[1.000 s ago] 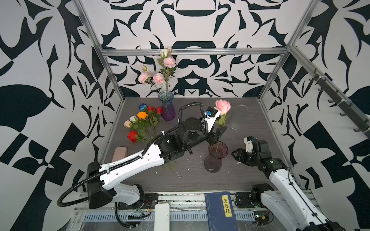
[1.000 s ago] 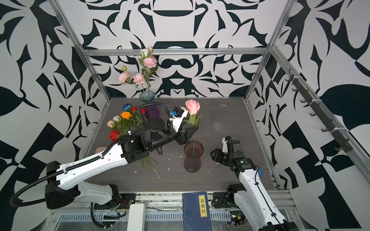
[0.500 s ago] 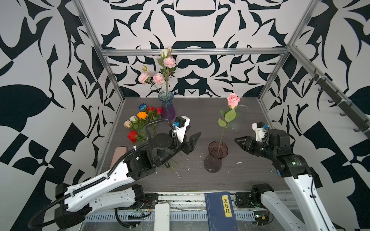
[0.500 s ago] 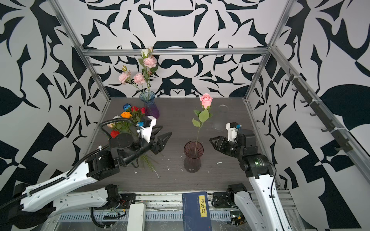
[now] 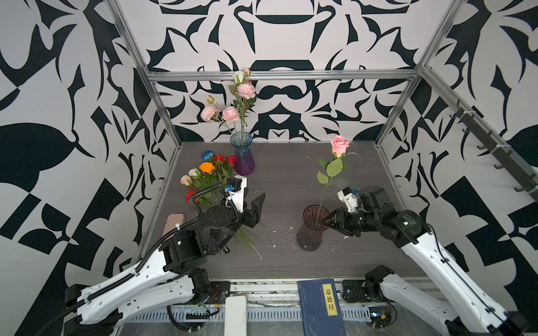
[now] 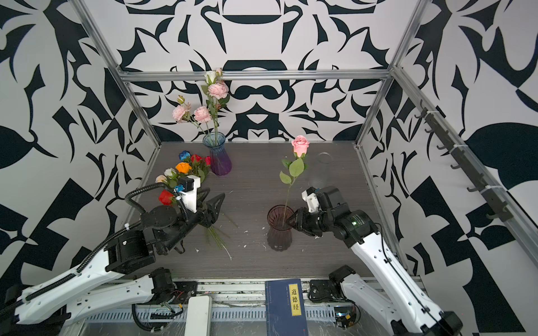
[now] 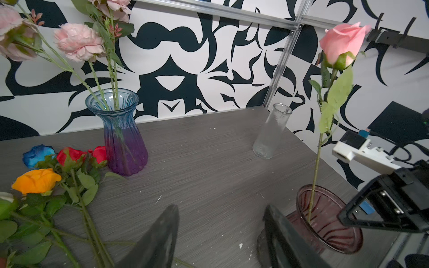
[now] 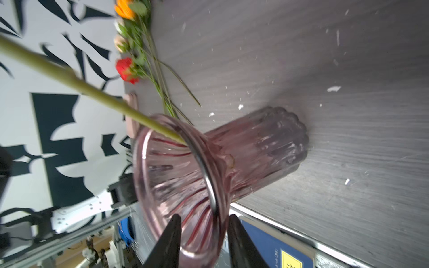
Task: Arrange flowers in a vase
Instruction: Move the vase to the center of the table.
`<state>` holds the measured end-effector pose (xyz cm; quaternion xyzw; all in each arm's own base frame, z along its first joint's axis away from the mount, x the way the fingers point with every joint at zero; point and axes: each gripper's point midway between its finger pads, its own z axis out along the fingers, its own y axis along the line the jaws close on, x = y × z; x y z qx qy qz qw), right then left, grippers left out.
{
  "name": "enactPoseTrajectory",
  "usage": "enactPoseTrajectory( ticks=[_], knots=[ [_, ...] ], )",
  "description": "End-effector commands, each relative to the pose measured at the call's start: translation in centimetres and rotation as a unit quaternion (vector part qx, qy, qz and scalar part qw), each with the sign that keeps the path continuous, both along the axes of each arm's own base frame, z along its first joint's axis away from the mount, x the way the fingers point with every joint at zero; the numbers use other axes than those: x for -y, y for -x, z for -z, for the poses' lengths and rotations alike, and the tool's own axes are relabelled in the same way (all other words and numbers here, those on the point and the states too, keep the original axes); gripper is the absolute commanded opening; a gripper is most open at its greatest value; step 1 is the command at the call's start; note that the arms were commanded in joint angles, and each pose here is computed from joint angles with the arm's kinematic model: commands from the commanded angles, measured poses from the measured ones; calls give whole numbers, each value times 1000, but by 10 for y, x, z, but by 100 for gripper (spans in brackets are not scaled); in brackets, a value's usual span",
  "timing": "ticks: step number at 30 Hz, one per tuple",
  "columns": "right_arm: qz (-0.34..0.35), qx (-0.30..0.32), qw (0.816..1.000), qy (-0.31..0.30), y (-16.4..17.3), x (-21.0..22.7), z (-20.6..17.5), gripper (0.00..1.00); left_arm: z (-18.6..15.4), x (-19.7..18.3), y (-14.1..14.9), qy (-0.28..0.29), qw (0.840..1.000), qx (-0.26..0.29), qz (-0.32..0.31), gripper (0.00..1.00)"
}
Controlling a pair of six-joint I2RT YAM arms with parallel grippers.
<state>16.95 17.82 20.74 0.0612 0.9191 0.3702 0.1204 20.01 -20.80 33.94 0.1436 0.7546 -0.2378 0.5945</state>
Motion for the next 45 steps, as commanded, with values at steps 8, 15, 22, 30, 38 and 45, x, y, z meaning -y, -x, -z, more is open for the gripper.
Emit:
enactPoseTrajectory(
  ticks=[8, 15, 22, 30, 38, 45],
  knots=[
    [50, 41, 997, 53, -39, -2, -14, 0, -15, -21, 9, 15, 1000, 17, -3, 64],
    [44, 58, 992, 102, -78, -12, -23, 0, -15, -33, 14, 18, 1000, 12, -6, 65],
    [26, 86, 987, 135, -120, -27, -34, 0, -8, -45, 16, 26, 999, 6, -21, 64],
    [25, 96, 983, 154, -153, -34, -25, 0, 0, -52, 16, 15, 999, -8, -34, 64],
    [33, 99, 982, 159, -178, -31, -21, 0, 3, -51, 16, 12, 999, -13, -31, 80],
    [29, 99, 980, 170, -185, -31, -21, 0, 5, -43, 15, 0, 1000, -20, -23, 99]
  ],
)
